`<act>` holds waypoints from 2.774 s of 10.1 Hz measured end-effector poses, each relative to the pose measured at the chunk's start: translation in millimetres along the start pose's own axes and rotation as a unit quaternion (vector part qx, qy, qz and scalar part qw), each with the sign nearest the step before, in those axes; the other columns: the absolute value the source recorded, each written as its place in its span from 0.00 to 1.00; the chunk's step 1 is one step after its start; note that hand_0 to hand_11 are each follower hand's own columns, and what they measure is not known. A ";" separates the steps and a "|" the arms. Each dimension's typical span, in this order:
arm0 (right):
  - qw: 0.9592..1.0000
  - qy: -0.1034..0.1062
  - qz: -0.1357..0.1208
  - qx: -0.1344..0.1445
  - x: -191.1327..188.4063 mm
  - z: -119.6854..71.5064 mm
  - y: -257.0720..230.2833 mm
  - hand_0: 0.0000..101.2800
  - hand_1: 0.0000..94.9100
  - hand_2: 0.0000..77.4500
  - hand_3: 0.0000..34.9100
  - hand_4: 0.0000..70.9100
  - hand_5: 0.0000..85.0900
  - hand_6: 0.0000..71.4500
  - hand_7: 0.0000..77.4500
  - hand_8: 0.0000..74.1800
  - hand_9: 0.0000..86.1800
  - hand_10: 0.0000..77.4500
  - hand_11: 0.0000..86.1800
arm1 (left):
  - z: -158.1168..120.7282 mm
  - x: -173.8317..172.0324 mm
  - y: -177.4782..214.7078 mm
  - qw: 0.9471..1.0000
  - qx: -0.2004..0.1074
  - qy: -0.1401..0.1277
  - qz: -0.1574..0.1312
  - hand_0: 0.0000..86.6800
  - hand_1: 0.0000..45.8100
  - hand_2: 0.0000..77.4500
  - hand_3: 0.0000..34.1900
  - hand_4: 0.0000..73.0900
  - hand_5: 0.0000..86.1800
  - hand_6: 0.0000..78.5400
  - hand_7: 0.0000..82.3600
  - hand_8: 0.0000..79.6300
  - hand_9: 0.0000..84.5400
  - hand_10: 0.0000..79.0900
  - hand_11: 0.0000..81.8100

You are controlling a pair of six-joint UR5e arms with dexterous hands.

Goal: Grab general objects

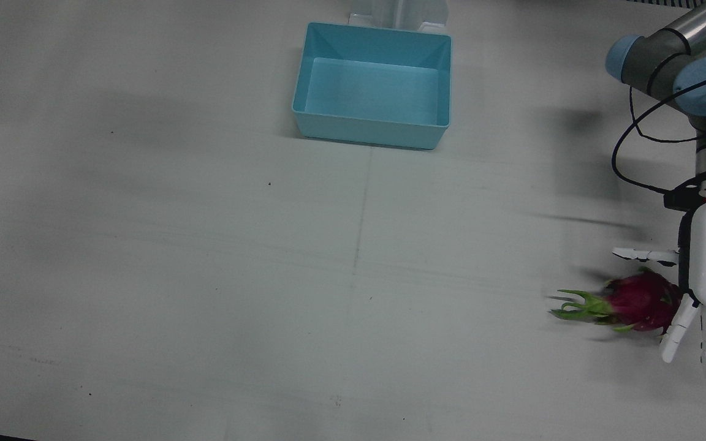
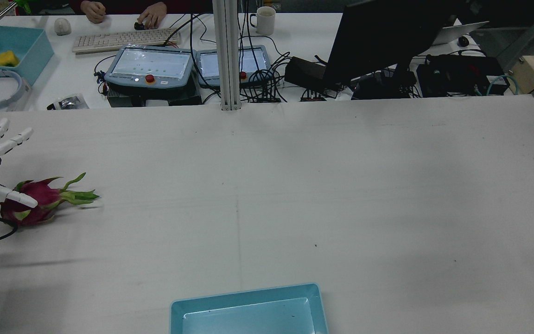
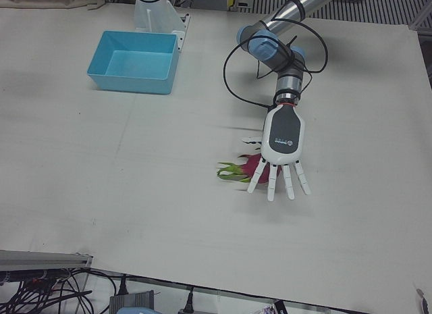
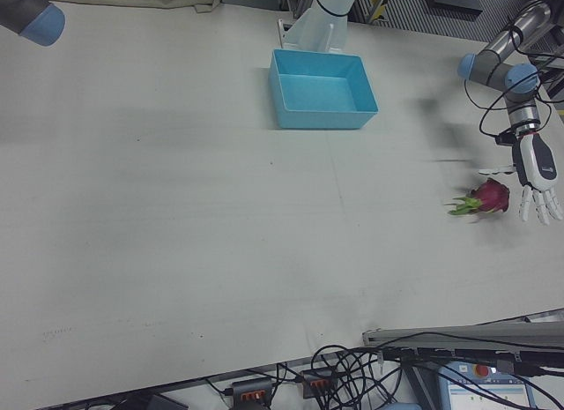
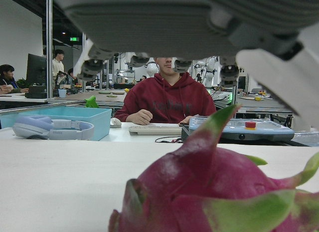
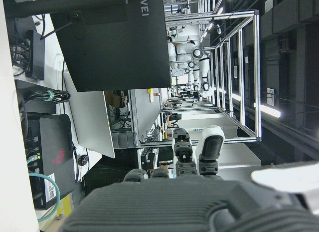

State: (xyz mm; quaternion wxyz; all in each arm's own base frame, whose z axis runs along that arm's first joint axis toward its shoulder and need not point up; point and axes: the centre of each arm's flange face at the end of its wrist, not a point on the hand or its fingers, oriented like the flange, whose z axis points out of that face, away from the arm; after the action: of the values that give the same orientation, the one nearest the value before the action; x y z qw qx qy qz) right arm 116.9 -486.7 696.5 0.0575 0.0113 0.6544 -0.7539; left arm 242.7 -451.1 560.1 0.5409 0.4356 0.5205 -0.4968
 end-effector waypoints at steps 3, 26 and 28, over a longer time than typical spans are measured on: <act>1.000 0.000 0.000 0.000 0.0 0.0 0.0 0.00 0.06 0.02 0.00 0.00 0.87 0.00 0.00 0.00 0.01 0.00 0.01 | -6.3 -1.6 15.6 1.000 0.000 -0.002 0.005 0.54 0.00 0.01 0.89 0.07 0.03 0.03 0.03 0.02 0.01 0.18 0.02; 1.000 0.000 0.000 0.000 0.0 0.0 0.0 0.00 0.06 0.02 0.00 0.00 0.87 0.00 0.00 0.00 0.01 0.00 0.01 | 17.0 -37.8 37.0 0.998 0.018 -0.034 0.042 0.55 0.01 0.01 0.00 0.01 0.27 0.19 0.42 0.19 0.01 0.19 0.22; 1.000 0.000 0.000 0.000 0.0 0.0 0.0 0.00 0.06 0.02 0.00 0.00 0.87 0.00 0.00 0.00 0.01 0.00 0.01 | 21.5 -41.5 41.4 0.998 0.019 -0.036 0.045 0.55 0.00 0.01 0.00 0.10 0.30 0.26 0.49 0.29 0.01 0.19 0.45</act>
State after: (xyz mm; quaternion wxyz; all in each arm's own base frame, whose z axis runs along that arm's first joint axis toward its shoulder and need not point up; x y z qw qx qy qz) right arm 116.9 -486.7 696.4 0.0575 0.0113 0.6544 -0.7539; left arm 288.0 -463.6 601.3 0.5730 0.4506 0.4707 -0.4971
